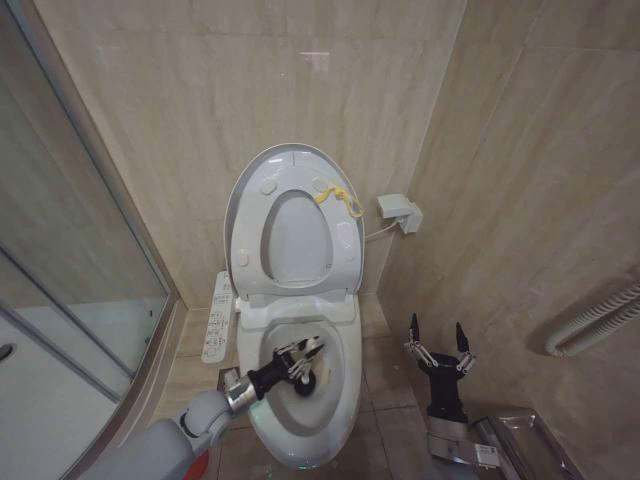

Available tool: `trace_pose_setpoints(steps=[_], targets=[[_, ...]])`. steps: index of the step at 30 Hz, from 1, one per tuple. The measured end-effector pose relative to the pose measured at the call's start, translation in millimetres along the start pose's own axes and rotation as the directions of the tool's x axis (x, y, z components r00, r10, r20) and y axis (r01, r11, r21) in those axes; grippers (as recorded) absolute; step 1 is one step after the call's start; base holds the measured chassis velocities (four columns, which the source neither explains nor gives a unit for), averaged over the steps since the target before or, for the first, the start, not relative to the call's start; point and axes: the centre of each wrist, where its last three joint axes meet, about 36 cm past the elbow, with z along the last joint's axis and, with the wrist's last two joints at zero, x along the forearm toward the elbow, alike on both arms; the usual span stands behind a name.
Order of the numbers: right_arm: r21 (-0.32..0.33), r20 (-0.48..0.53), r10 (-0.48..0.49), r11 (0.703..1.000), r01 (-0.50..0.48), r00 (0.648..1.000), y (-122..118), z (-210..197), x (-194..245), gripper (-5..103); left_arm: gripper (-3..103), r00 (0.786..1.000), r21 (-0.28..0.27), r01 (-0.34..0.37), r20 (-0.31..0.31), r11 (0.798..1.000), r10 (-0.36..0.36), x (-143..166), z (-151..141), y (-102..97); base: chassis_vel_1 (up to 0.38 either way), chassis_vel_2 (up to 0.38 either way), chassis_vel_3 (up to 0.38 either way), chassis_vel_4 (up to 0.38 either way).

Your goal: Open the toilet lid, clean the toilet bowl with a toilet brush, close the toilet lid, and flush.

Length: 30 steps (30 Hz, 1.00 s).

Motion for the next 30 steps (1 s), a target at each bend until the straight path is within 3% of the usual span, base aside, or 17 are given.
trace_pose_setpoints(steps=[5,8,11,13,16,20,22,23,25,30], targets=[[0.013,0.0,0.004,1.0,-0.004,1.0,-6,-2,2,100,22,0.993,0.011,-0.04,0.112,0.999,0.039,-36,-31,-15.5,0.0,0.0,0.0,0.0],[0.016,0.0,0.006,1.0,-0.006,1.0,-6,-3,3,100,22,0.996,0.005,-0.041,0.079,0.999,0.04,-29,-18,-12.9,-0.06,-0.017,-0.023,-0.019],[0.007,0.003,0.003,1.0,-0.003,1.0,-3,-3,3,100,22,1.0,-0.016,0.008,0.0,1.0,-0.008,-6,20,0.7,0.0,0.0,0.0,0.0],[0.006,0.002,0.002,1.0,-0.002,1.0,-2,-3,4,100,22,1.0,-0.016,0.013,-0.001,1.0,-0.013,-7,23,0.6,0.0,0.0,0.0,0.0],[0.008,0.004,-0.002,1.0,0.002,1.0,-3,-3,3,100,22,0.996,0.005,-0.006,0.089,1.0,0.006,-45,0,-17.4,0.0,0.0,0.0,0.0],[0.016,0.003,0.001,1.0,-0.001,1.0,-6,-3,3,100,22,0.991,0.013,-0.028,0.132,1.0,0.026,-66,-13,-24.0,0.0,0.0,0.0,0.0],[0.018,0.001,0.001,1.0,-0.001,1.0,-7,-2,4,100,22,0.994,0.007,-0.026,0.109,1.0,0.025,-61,-2,-18.9,0.0,0.0,0.0,0.0],[0.017,0.001,0.002,1.0,-0.002,1.0,-7,-2,4,100,22,0.998,-0.007,-0.008,0.062,1.0,0.008,-48,16,-8.1,0.0,0.0,0.0,0.0],[0.013,0.0,-0.001,1.0,0.001,1.0,-5,0,3,100,22,1.0,-0.031,0.006,0.026,1.0,-0.005,-35,31,4.4,0.0,0.0,0.0,0.0],[0.011,-0.003,-0.002,1.0,0.002,1.0,-5,2,3,100,22,0.995,-0.009,-0.001,0.097,1.0,0.002,-66,13,-6.6,0.0,0.0,0.0,0.0]])
